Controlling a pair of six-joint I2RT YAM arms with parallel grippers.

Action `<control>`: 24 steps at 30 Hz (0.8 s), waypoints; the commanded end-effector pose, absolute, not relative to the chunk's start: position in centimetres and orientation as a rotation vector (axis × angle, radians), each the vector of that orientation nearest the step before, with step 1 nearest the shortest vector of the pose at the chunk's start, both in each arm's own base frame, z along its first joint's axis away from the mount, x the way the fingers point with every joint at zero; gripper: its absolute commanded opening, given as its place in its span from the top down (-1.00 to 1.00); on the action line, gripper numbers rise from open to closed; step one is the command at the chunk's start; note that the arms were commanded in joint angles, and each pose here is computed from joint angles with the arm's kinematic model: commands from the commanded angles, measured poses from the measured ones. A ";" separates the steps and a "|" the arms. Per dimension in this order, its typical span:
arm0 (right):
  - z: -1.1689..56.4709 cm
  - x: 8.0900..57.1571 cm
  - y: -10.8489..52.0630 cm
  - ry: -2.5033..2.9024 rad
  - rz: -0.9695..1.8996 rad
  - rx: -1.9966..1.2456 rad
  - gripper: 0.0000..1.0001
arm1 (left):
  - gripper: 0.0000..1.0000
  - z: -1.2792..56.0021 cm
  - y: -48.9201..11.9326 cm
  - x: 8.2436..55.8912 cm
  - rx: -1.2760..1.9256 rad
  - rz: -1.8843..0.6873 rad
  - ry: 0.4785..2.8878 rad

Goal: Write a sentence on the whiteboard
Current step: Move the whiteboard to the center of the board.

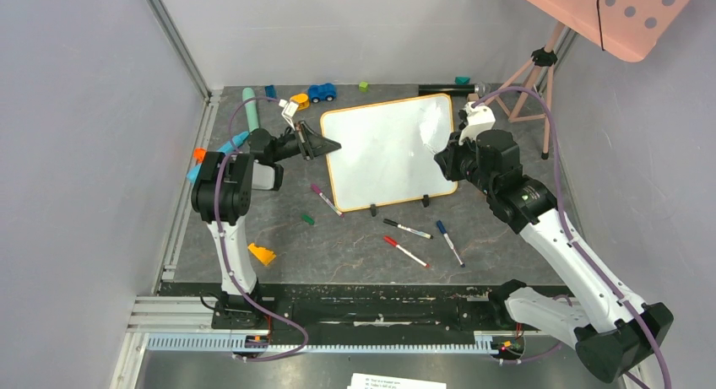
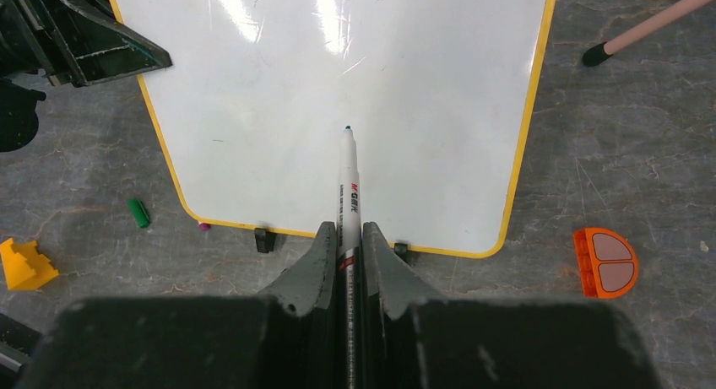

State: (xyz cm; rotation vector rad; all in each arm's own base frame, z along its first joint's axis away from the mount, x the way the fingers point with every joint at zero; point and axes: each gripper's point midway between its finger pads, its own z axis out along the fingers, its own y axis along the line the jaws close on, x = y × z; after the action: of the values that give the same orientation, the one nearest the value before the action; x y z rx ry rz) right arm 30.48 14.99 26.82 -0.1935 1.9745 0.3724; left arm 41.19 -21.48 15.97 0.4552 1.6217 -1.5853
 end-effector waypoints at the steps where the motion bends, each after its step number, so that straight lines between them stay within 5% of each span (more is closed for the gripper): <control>1: 28.0 30.7 14.7 1.924 0.361 -0.203 1.00 | 0.96 16.8 -22.4 39.5 0.569 -1.547 1.556; 24: 27.6 30.2 14.3 1.940 0.361 -0.191 1.00 | 0.96 17.2 -23.1 34.9 0.840 -1.679 1.582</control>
State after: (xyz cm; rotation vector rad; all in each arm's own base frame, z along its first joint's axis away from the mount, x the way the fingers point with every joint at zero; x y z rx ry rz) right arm 30.14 14.56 26.71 -0.1973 1.9704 0.3628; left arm 38.69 -22.14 16.36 0.5952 1.6200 -1.6292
